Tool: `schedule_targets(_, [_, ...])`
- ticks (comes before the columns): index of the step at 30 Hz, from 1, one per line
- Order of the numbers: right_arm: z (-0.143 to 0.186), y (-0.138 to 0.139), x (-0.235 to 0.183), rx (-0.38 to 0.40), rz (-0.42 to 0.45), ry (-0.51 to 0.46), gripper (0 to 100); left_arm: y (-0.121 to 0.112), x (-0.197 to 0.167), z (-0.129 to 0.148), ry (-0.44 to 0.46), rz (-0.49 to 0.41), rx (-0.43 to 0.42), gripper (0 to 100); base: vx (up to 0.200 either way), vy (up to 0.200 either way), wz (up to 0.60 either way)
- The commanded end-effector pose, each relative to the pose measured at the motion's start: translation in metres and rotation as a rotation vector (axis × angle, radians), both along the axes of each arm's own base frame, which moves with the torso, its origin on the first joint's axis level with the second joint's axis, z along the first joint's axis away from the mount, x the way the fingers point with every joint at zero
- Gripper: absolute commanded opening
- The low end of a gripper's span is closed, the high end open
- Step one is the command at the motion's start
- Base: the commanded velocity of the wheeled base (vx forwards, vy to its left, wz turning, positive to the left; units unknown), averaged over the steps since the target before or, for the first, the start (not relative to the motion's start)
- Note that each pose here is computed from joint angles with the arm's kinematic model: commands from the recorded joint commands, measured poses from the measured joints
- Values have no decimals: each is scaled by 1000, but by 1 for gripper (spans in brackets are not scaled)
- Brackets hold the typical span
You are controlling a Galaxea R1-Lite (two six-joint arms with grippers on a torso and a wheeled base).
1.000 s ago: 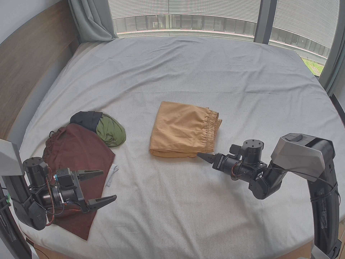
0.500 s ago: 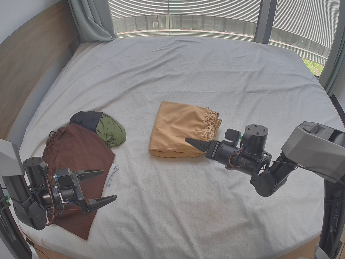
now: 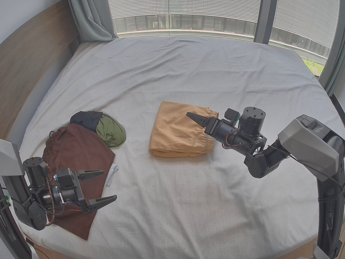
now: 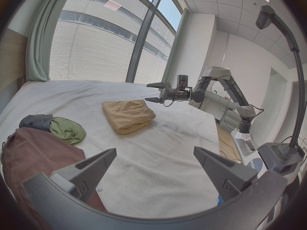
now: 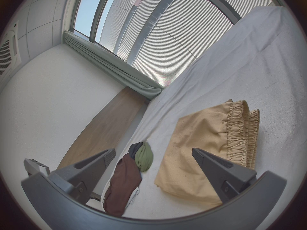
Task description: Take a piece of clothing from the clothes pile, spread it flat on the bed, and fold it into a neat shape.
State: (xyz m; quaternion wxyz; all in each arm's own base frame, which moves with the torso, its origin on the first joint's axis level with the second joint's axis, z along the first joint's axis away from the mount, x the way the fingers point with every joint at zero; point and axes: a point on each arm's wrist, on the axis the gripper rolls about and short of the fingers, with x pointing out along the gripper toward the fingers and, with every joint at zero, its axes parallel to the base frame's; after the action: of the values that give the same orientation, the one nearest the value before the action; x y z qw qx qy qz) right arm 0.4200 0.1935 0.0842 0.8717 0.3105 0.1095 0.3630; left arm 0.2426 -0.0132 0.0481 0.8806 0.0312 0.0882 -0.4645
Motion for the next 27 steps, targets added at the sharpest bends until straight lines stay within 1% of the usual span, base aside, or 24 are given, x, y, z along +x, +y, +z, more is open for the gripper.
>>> schedule_targets(1, [-28,-9,21,-14,-35,36,100,0,1,-1,3,1,0,100,0,0,0])
schedule_targets(8, [-45,-16,33,-21,-59,53,100,0,1,-2,9,0,-1,100,0,0,0])
schedule_targets(13, [-66,-26,43,-34,-87,76,100,0,1,-2,8,0,-1,100,0,0,0])
schedule_targets(17, [-76,-27,43,-41,-90,87,100,0,0,-2,11,0,-1,100,0,0,0])
schedule_targets(25, [-78,-24,42,-44,-82,86,100,-1,0,-2,12,-5,-1,100,0,0,0])
schedule_targets(27, [-73,-23,41,-40,-82,76,100,-1,0,-2,11,-5,-1,100,0,0,0])
